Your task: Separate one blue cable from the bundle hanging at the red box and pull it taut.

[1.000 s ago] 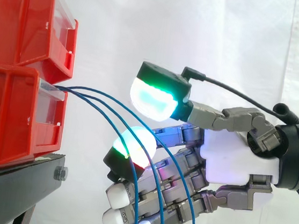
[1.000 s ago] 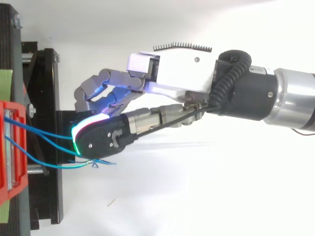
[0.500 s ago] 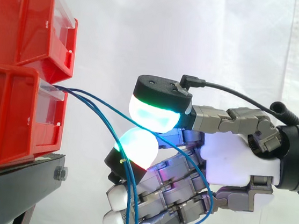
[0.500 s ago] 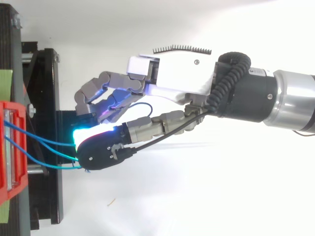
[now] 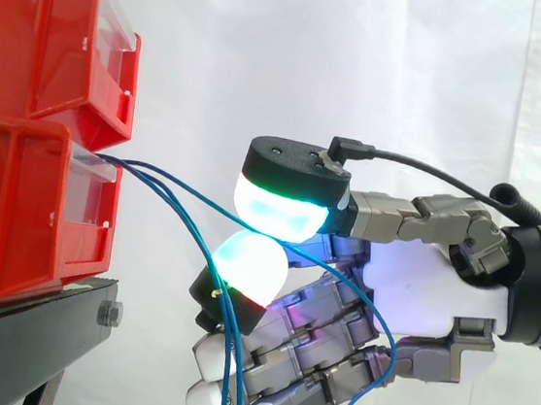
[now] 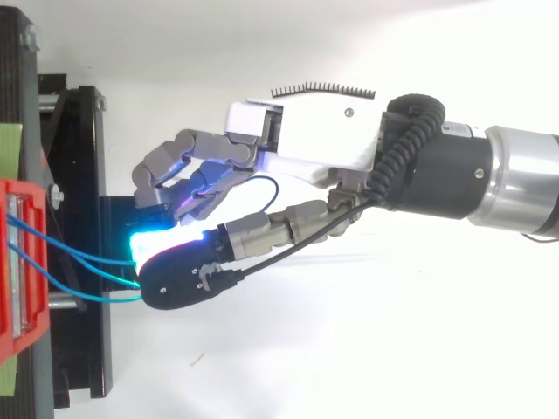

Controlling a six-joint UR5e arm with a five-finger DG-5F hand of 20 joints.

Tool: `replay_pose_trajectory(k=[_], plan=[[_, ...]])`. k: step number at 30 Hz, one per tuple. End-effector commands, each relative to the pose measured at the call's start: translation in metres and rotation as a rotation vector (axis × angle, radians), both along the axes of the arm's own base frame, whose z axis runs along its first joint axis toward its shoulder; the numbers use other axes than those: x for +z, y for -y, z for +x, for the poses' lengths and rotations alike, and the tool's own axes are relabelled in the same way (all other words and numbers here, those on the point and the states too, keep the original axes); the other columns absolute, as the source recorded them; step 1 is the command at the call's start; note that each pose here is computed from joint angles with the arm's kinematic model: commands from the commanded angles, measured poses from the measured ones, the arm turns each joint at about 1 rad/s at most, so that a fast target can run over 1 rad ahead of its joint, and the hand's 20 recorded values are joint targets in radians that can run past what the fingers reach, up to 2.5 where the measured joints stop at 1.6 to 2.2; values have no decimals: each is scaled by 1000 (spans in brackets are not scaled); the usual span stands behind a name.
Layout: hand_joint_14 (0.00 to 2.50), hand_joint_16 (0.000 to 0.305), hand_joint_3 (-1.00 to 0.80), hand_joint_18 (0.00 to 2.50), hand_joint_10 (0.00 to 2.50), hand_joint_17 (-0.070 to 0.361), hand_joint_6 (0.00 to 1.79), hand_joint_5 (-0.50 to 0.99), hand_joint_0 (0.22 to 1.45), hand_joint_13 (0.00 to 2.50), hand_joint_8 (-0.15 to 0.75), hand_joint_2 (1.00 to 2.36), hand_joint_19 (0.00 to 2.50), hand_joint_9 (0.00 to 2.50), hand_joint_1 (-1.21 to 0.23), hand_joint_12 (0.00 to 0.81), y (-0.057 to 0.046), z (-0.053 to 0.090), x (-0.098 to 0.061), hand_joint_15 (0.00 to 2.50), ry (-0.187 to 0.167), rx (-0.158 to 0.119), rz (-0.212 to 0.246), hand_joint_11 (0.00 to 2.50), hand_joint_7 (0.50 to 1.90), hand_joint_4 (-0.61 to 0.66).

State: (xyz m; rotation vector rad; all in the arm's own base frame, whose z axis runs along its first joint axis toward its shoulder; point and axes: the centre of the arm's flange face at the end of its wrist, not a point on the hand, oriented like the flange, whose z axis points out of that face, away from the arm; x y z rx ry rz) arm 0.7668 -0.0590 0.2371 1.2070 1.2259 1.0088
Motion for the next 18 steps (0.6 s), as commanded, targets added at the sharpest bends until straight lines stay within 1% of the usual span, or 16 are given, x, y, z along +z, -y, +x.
replay_pose_trajectory(k=[1, 5, 8, 11, 13, 14, 18], plan=[[11, 51, -177, 723, 17, 114, 904, -198, 647, 658, 302, 1015, 290, 738, -804, 388, -1, 0, -1, 284, 0, 0, 1, 619, 1221, -79], [11, 50, -264, 718, 17, 112, 909, -203, 671, 658, 291, 1012, 294, 734, -801, 382, -4, 0, -1, 285, 0, -1, 3, 616, 1162, -92], [10, 50, -363, 720, 17, 112, 909, -203, 688, 661, 289, 1008, 290, 733, -812, 380, -3, 0, -1, 283, -1, -7, 5, 615, 1117, -83], [11, 49, -408, 726, 17, 111, 905, -203, 692, 663, 285, 1006, 292, 733, -826, 379, -3, 0, 0, 283, 1, -9, 11, 611, 1112, -101], [11, 49, -444, 729, 19, 111, 904, -201, 697, 665, 286, 1003, 292, 748, -828, 376, -3, 0, 0, 285, 2, -7, 18, 614, 1131, -118], [11, 49, -459, 733, 19, 110, 908, -197, 700, 675, 288, 1002, 291, 764, -826, 377, -3, 0, 0, 288, 2, -9, 25, 622, 1164, -138], [11, 48, -386, 741, 22, 109, 909, -179, 683, 687, 286, 1007, 302, 782, -833, 374, -3, 0, 0, 289, 5, -10, 43, 612, 1240, -185]])
